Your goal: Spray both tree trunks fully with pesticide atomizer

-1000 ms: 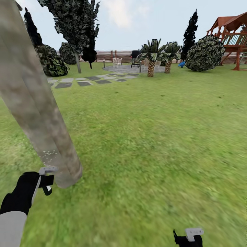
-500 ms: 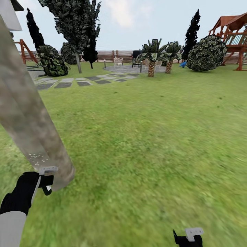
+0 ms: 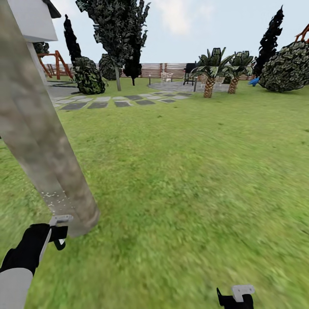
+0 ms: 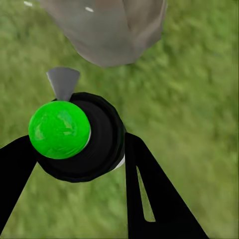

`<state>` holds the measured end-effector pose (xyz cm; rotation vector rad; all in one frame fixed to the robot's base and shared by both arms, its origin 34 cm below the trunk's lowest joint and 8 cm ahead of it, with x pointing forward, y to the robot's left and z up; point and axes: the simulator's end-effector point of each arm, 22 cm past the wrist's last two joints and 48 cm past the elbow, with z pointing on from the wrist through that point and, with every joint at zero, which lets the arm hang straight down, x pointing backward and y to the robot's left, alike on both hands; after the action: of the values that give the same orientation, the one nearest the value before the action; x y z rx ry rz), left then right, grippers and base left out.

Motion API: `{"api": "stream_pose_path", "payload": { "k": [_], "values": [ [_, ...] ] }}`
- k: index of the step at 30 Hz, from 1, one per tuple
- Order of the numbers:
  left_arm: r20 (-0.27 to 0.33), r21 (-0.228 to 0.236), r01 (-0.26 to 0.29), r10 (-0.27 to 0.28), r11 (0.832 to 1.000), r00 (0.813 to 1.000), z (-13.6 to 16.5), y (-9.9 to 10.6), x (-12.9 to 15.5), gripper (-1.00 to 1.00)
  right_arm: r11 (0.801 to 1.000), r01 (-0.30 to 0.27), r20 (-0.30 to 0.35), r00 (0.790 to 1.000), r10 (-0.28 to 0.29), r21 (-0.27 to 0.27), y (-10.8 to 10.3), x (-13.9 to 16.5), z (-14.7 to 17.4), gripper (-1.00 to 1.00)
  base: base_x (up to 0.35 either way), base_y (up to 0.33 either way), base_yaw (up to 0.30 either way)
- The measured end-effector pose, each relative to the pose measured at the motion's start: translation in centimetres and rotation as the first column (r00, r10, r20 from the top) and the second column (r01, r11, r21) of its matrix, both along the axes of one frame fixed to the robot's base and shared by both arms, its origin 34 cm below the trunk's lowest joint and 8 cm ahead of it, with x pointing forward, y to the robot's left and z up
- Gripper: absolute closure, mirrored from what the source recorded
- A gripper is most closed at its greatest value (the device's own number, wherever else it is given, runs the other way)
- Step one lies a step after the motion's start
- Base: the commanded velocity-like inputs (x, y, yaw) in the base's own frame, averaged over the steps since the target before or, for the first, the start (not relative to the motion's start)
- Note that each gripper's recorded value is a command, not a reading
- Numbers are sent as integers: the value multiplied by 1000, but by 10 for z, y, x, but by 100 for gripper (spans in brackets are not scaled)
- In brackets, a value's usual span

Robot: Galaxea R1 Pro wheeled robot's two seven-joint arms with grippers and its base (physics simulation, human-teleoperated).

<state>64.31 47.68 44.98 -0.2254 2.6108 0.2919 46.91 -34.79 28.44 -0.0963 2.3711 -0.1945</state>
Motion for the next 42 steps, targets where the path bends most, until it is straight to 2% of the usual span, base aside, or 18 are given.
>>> {"api": "stream_pose_path", "payload": {
  "k": [1,3,9,12,14,15,18,21,39,42],
  "values": [
    [4,-5,-30,30,1000,1000,0,10,-4,100,1000,0,0,1000,0,0,0,0,0,-100,37,-25,15],
    [12,-21,-59,59,998,998,-1,15,-7,100,1000,0,0,1000,0,0,0,0,0,-100,15,-10,33],
    [-6,-25,-63,63,998,998,-11,14,-19,100,1000,-1,0,1000,1,2,1,0,0,-100,2,-2,232],
    [39,16,-67,67,998,997,-5,23,-12,100,1000,-1,0,1000,1,2,1,0,0,-100,0,0,276],
    [30,22,-78,77,997,997,-11,24,-16,100,1000,-1,0,1000,1,3,1,0,0,-100,0,0,277],
    [27,20,-79,79,997,997,-13,23,-17,100,1000,-1,0,1000,1,3,1,0,0,-100,6,-15,197],
    [37,-22,-58,59,998,998,-25,-10,-11,100,1000,-1,0,1000,1,3,1,0,0,-100,76,-170,62],
    [54,-23,-41,42,999,998,-25,-22,-5,100,1000,-2,0,1000,2,3,2,0,0,-100,115,-241,8],
    [56,-29,-45,47,999,997,-25,-23,-5,100,1000,-1,0,1000,1,1,1,0,0,-100,56,-263,2],
    [57,-29,-49,51,998,997,-24,-22,-6,100,1000,-1,0,1000,1,1,1,0,0,-100,107,-261,198]
  ]
}}
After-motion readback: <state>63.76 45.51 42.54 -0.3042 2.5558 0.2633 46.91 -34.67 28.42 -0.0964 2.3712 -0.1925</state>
